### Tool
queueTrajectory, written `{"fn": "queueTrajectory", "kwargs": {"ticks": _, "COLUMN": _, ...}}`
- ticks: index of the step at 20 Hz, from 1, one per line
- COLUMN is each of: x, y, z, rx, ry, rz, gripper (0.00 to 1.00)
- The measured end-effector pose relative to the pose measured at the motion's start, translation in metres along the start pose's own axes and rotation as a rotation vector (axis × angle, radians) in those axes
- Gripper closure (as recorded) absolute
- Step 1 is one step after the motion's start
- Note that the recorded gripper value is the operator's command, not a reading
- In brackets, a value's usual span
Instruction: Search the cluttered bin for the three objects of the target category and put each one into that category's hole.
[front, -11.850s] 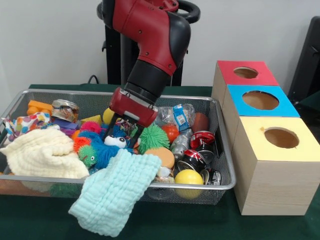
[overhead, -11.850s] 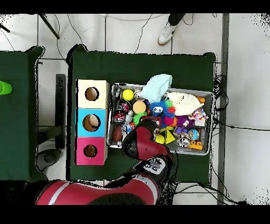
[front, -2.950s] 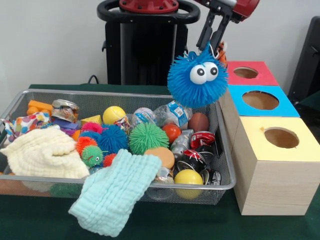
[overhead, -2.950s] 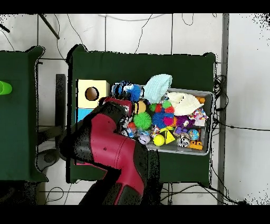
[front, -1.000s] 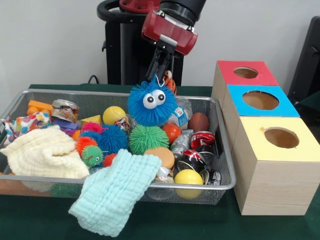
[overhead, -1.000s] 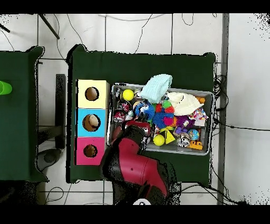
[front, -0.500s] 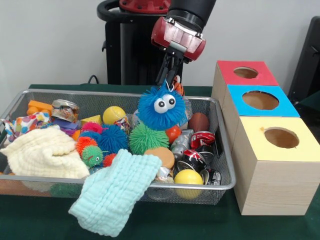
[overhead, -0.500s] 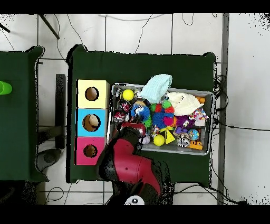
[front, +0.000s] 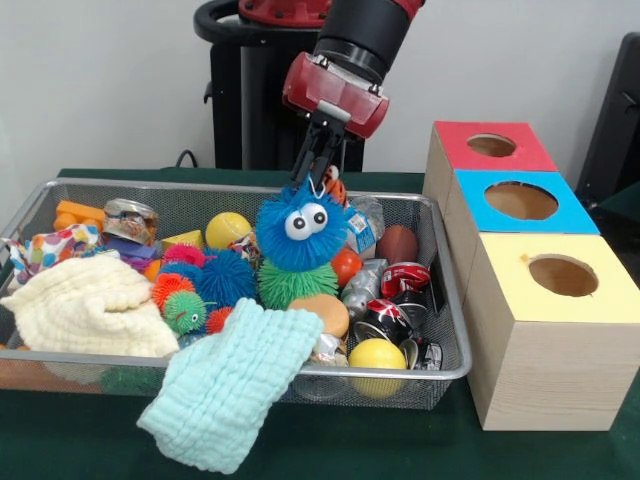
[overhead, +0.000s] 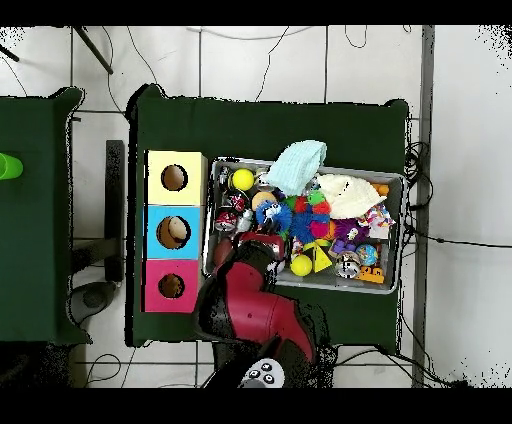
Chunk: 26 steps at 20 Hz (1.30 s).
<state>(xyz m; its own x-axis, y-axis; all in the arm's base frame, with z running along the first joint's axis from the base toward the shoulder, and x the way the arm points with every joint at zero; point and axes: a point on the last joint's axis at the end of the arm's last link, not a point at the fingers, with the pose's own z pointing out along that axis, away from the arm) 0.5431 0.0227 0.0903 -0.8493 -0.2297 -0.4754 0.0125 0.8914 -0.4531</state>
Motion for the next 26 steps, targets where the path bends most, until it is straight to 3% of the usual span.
{"fn": "queueTrajectory", "kwargs": {"ticks": 13, "x": 0.033, "y": 0.009, "z": 0.026, "rx": 0.067, "ry": 0.086, "rz": 0.030, "gripper": 1.00}}
{"fn": "queueTrajectory", "kwargs": {"ticks": 21, "x": 0.022, "y": 0.012, "z": 0.039, "rx": 0.163, "ry": 0.082, "rz": 0.104, "gripper": 1.00}}
{"fn": "queueTrajectory", "kwargs": {"ticks": 26, "x": 0.008, "y": 0.016, "z": 0.044, "rx": 0.183, "ry": 0.064, "rz": 0.129, "gripper": 1.00}}
